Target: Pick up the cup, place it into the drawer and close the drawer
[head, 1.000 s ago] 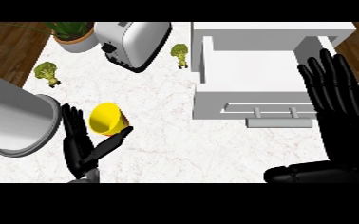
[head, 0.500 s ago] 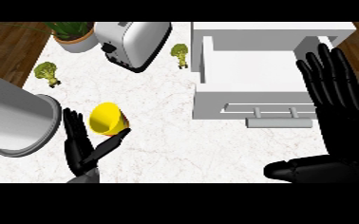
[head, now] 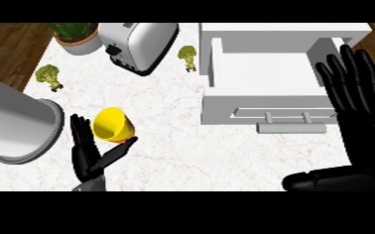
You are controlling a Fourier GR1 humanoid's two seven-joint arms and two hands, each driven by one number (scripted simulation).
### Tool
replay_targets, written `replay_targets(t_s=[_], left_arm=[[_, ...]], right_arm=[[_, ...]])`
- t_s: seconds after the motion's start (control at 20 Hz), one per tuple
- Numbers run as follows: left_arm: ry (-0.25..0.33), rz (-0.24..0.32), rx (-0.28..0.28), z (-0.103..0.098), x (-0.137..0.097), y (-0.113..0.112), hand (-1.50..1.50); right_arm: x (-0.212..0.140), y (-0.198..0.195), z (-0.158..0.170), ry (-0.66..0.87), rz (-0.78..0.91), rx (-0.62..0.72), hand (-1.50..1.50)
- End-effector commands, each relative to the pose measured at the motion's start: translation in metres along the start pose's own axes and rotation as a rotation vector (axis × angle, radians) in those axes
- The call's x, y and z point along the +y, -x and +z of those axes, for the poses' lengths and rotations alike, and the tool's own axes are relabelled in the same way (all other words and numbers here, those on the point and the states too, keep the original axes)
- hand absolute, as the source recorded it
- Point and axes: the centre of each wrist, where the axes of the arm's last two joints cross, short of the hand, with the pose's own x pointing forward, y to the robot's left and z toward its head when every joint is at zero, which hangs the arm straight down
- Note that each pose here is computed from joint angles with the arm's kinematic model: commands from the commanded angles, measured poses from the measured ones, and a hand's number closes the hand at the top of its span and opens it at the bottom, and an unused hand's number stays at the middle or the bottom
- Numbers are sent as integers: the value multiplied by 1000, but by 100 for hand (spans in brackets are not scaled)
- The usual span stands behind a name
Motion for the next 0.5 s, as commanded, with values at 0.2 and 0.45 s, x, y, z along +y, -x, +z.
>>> replay_targets(t_s=[0.2,0.45], left_arm=[[-23,74,-4,-17,-8,15,-150],[4,114,18,-39,-13,11,-150]], right_arm=[[7,-2,-12,-13,0,-2,-150],[7,-8,-2,-13,2,3,-150]])
